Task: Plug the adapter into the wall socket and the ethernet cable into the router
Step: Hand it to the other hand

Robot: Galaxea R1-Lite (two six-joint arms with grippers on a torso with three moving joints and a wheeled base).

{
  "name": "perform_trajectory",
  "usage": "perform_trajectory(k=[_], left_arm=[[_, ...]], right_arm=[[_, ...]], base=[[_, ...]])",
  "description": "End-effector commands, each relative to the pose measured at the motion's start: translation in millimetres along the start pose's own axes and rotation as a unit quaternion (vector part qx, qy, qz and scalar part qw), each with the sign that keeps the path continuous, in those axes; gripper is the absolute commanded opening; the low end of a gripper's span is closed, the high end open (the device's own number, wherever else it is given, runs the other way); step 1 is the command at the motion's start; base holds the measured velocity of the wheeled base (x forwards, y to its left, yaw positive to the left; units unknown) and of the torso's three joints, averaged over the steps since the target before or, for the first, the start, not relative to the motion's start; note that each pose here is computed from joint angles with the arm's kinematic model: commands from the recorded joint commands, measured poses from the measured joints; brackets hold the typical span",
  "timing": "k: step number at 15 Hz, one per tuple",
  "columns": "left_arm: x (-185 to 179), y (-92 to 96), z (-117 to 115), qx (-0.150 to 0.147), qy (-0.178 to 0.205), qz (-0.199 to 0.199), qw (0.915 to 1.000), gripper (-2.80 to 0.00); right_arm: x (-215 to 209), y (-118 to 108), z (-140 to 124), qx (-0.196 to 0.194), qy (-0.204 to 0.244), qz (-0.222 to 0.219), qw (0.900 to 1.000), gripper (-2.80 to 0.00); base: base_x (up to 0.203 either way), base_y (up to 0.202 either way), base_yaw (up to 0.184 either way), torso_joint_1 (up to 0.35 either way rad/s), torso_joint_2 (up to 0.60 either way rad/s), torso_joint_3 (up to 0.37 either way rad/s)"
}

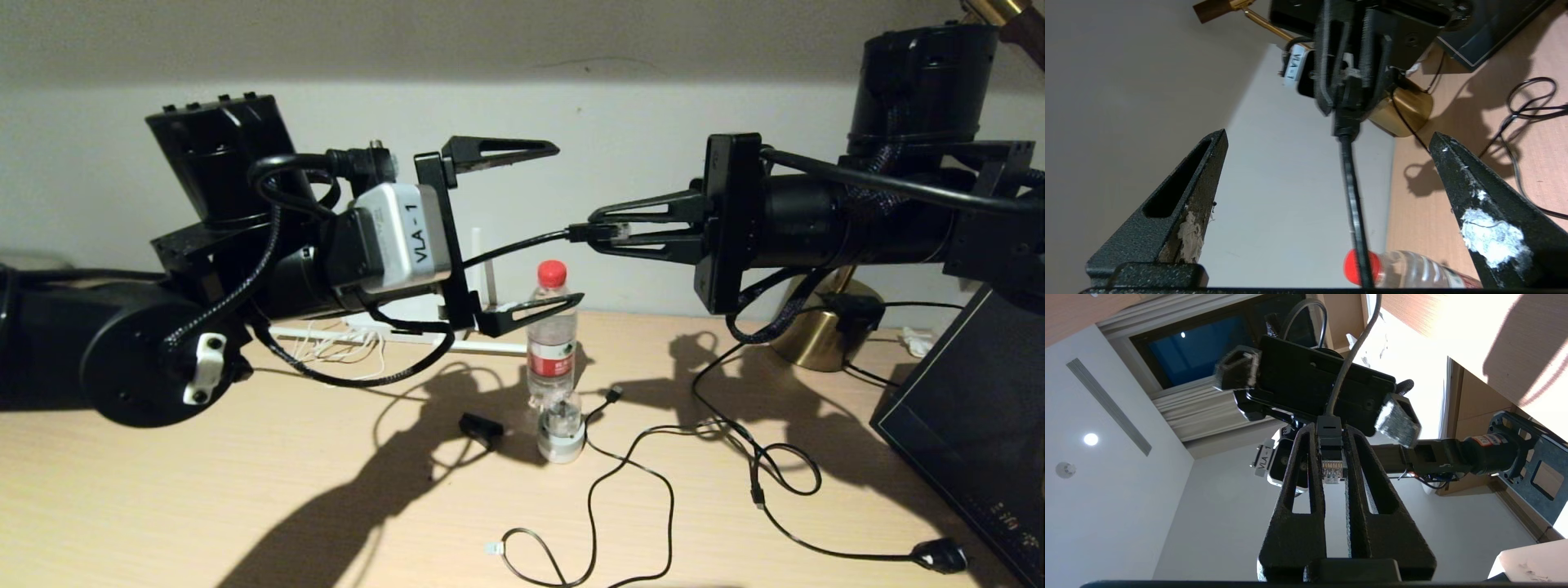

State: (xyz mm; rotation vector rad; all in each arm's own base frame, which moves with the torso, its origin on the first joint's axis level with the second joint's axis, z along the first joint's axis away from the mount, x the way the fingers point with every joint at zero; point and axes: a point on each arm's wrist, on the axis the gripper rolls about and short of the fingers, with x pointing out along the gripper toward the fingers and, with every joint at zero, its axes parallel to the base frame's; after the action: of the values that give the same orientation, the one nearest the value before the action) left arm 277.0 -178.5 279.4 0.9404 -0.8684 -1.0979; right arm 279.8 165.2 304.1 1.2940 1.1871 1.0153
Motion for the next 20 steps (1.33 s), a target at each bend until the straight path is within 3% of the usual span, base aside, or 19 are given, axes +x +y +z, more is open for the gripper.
perform_trajectory(k=[1, 18, 19, 20], left_arm=[[1.9, 2.3, -1.0, 0.007, -0.003, 0.003, 1.0, 0.0], [6.4, 1.7, 0.6, -0.003, -0.007, 0.009, 0.9999, 0.0], [6.6, 1.3, 0.1, -0.004, -0.007, 0.008, 0.9999, -2.8], [6.8, 0.9, -0.4, -0.005, -0.006, 0.008, 0.9999, -2.8]], right_arm=[[0.3, 0.2, -0.4, 0.004, 0.003, 0.0, 1.0, -2.8], [3.5, -5.8, 5.7, 0.011, -0.002, -0.005, 1.0, -2.8], [3.5, -5.8, 5.7, 0.011, -0.002, -0.005, 1.0, -2.8], [3.5, -5.8, 5.8, 0.011, -0.002, -0.005, 1.0, -2.8]], base=[[0.0, 0.0, 0.0, 0.0, 0.0, 0.0], [0.0, 0.0, 0.0, 0.0, 0.0, 0.0], [0.0, 0.0, 0.0, 0.0, 0.0, 0.0], [0.0, 0.0, 0.0, 0.0, 0.0, 0.0]])
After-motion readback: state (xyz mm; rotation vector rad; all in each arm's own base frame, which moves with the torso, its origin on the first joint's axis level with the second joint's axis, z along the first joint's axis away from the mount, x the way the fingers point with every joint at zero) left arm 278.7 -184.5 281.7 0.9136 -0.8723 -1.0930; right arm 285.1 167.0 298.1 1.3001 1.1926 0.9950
